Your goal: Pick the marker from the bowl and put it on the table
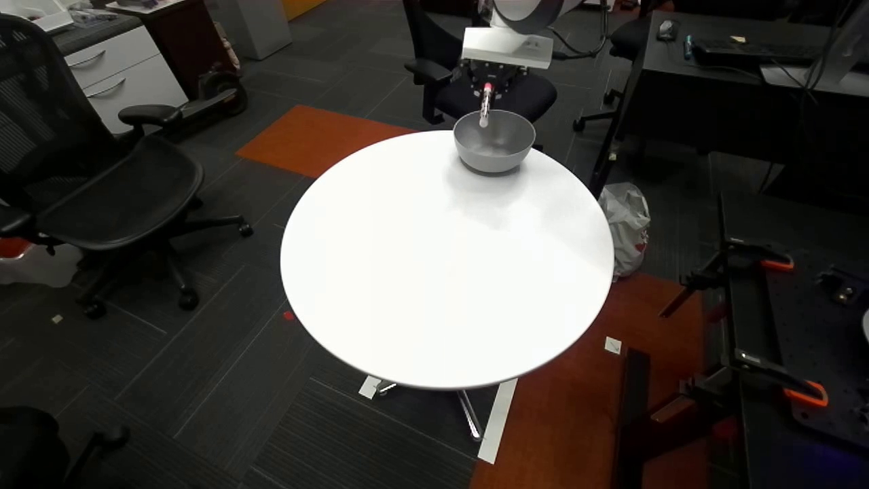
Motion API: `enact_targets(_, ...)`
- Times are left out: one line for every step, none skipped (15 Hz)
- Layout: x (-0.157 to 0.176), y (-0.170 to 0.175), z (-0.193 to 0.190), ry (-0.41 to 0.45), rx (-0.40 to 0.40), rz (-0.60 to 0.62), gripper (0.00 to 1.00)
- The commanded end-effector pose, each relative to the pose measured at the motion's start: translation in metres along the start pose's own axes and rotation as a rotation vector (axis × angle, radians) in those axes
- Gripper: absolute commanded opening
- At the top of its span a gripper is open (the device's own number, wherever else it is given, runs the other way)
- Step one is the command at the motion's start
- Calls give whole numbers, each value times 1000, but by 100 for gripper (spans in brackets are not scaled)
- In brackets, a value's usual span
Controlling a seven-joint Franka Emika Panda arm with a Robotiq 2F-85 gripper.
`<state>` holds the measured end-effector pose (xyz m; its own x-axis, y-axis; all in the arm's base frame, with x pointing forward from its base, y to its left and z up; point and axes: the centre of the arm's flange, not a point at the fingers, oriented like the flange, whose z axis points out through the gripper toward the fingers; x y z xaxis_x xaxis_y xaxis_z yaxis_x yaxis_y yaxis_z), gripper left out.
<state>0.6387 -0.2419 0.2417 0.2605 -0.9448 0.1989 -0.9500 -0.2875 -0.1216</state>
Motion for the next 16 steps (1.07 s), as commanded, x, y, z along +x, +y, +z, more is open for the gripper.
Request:
enact_targets(-43,14,-65,3,73,-72,5)
enact_targets(-59,8,-76,5,91,-107,5)
enact_targets(-73,4,-87,6,106,-144,5)
enact_targets(-91,-2,-95,4,125,-188,5)
enact_targets(-106,-6,-105,-3,138,-222,5)
enact_targets(-124,-12,-111,-11,149,-264,5)
enact_targets(-143,-18,-116,-15,155,-315,5)
enact_targets(-160,-24,-121,-23,167,-368,5)
enact_targets(-175,-30,-124,-26,175,-414,5)
enact_targets(-191,-34,-126,-36,187,-462,5)
enact_targets(-206,-38,-128,-41,199,-506,5)
enact_targets(-221,-42,-127,-43,211,-557,5)
enact_targets(-233,-47,-124,-44,229,-600,5)
enact_targets(-242,-51,-116,-38,241,-638,5)
enact_targets(-249,-54,-108,-48,253,-672,5)
enact_targets(-253,-58,-95,-54,257,-697,5)
